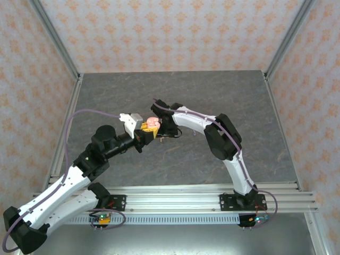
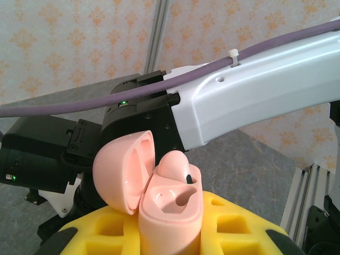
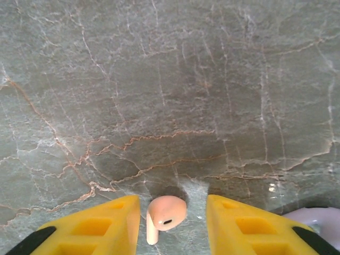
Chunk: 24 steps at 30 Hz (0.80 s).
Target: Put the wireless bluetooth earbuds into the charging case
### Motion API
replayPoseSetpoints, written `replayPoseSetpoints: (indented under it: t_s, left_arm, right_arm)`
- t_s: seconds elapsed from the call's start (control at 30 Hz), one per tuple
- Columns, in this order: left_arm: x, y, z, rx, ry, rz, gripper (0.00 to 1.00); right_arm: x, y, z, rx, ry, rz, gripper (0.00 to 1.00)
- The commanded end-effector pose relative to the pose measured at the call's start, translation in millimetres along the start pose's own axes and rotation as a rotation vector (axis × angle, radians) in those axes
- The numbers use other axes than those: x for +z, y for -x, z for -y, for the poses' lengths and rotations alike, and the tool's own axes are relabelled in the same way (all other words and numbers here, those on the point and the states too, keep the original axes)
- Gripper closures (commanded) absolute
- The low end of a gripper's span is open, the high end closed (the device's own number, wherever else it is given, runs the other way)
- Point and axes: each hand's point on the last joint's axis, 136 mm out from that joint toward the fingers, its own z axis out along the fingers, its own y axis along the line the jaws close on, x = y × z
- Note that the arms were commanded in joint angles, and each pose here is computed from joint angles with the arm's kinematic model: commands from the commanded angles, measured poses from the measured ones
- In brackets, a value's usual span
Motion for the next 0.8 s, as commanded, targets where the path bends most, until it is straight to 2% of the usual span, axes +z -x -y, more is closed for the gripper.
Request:
replayPoseSetpoints:
  t_s: [0.0,0.27,0.77]
  left_arm:
    - [-2,4,1,-0.002,0.001,0.02,0.94]
    - [-2,3,1,-0.002,0.005,0.017,0.94]
    - [-2,1,-1,0.001,0.015,0.016,0.94]
  right_arm:
    - [4,-3,0,0.012,-0.013,-0.028,0.62]
    - [9,-4,-1,0.007,-0.014,-0.048,0.65]
    - [31,-15,4,-0.027,-0.093,-0.098,0.67]
